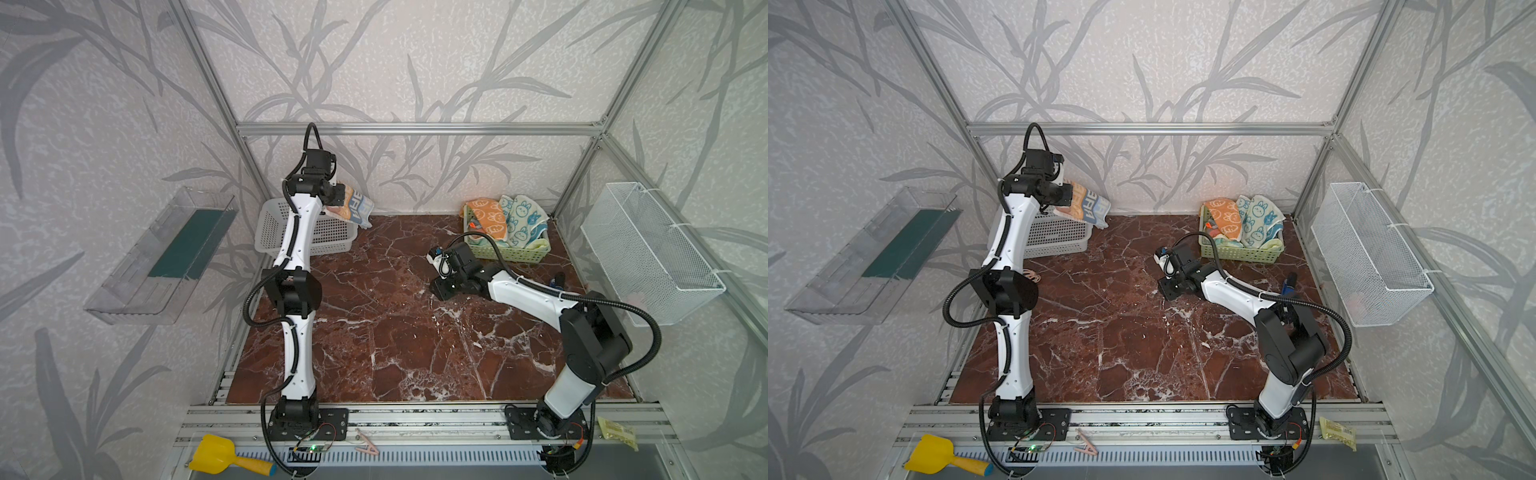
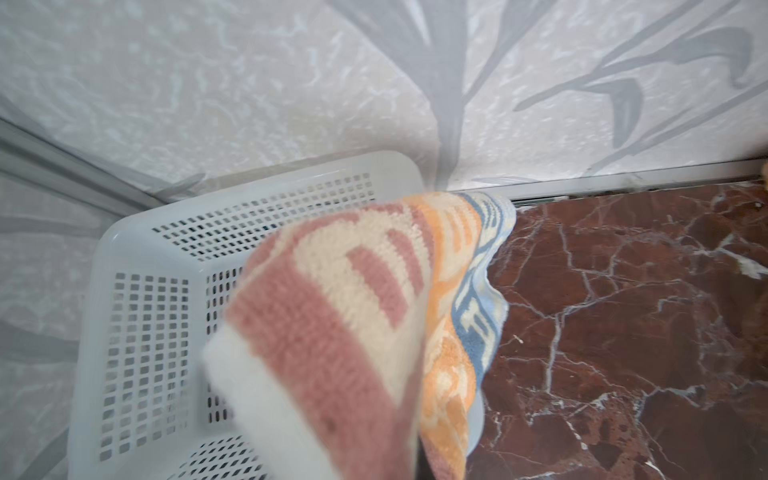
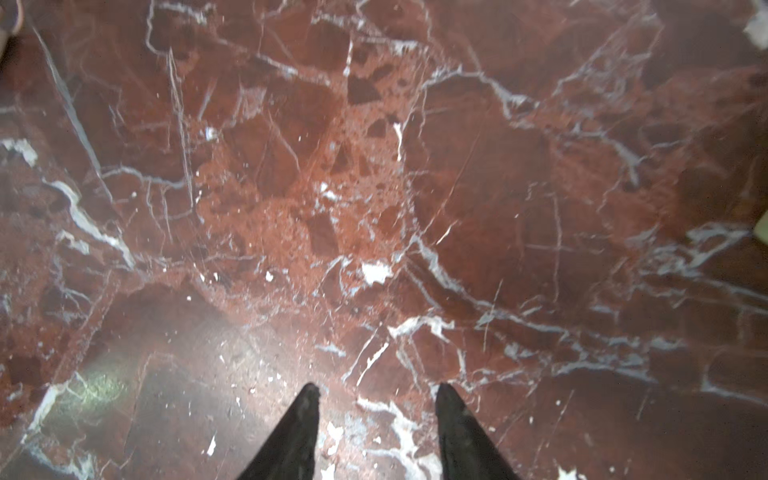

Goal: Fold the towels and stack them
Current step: 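Lift the folded towel with the left gripper and lower it into the white basket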

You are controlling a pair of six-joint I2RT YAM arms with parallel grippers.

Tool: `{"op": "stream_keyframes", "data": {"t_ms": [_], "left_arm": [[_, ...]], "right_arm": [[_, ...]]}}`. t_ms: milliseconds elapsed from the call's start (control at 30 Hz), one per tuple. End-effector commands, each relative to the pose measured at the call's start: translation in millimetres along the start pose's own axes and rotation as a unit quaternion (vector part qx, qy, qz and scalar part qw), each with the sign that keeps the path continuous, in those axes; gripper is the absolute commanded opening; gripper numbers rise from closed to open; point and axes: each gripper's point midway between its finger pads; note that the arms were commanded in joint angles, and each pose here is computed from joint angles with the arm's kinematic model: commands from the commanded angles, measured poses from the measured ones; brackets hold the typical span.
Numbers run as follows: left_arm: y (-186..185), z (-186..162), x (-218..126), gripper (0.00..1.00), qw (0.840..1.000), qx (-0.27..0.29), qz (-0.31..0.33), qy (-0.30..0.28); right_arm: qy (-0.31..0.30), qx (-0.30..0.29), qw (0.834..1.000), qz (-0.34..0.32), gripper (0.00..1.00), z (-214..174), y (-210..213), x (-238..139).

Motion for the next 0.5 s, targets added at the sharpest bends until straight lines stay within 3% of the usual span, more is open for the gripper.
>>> {"op": "stream_keyframes", "data": {"t_ms": [0,333,467], "left_arm": [[39,0,10,0.0,0.999,-0.007,0.033,0.001],[88,-18,81,0.0,0.999,0.006,0.05,0.014],[95,-34,111,0.0,0.997,0.039,0.062,0.03]], "right_arm": [[0.008,0.001,1.0,0.021,0.47,2,2,6],[0.023,0.024,0.999,0.029,0.46,0,4,12],[0.026,0.03,0.999,0.023,0.47,-1,2,9]]}}
Point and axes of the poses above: each gripper's point midway between its finger pads, its own x axis out along the fingers, its own y axis along the line the jaws close on, z = x × y, and after that the axes turned 11 degrees about -x, right-handed
